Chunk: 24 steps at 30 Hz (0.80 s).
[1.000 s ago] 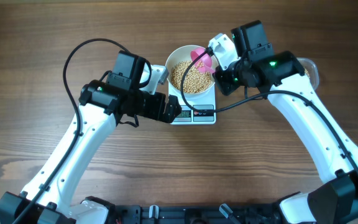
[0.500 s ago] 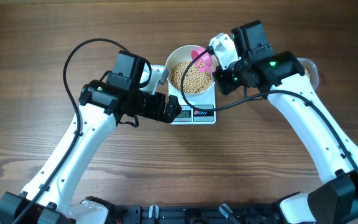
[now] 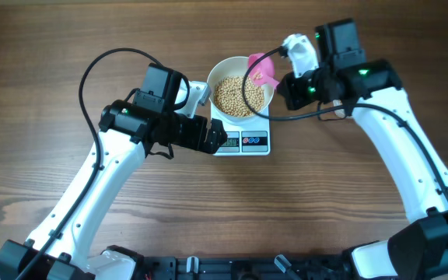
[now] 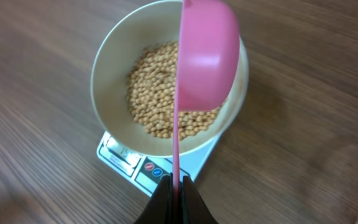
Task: Scoop item into bowl and weigh 150g on scale
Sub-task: 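Move the scoop right and lower it into the soybean tub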
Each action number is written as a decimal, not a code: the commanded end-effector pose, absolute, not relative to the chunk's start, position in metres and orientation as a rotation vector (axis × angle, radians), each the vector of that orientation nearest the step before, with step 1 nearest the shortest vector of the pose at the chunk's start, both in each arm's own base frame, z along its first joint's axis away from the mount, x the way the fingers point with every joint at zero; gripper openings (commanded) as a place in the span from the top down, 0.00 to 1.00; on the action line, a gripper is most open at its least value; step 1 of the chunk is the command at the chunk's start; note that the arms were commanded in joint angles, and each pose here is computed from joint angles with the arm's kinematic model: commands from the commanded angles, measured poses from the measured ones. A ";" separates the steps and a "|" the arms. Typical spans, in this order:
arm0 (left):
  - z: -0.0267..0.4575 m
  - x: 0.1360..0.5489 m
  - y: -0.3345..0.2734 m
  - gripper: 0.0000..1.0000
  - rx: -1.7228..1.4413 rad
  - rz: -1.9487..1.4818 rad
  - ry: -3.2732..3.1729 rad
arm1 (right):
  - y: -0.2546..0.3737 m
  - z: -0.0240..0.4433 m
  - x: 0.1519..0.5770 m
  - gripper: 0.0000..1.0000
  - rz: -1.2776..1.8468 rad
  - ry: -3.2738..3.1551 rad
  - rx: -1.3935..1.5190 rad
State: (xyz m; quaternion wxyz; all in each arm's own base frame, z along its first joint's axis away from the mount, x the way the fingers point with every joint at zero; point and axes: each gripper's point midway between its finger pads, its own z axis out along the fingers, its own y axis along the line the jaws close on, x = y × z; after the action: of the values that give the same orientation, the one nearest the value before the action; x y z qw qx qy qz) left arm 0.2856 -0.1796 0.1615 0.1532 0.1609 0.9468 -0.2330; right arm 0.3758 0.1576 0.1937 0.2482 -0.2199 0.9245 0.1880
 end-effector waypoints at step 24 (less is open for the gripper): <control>0.163 0.287 -0.181 0.00 0.484 -0.677 2.704 | -0.074 0.256 0.356 0.96 0.462 2.401 0.192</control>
State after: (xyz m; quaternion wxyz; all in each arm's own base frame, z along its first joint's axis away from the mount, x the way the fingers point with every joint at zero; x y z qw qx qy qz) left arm 0.2856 -0.1795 0.1614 0.1531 0.1608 0.9469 -0.2328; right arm 0.3643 -0.0410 0.2488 0.3197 0.0607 0.9101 0.2565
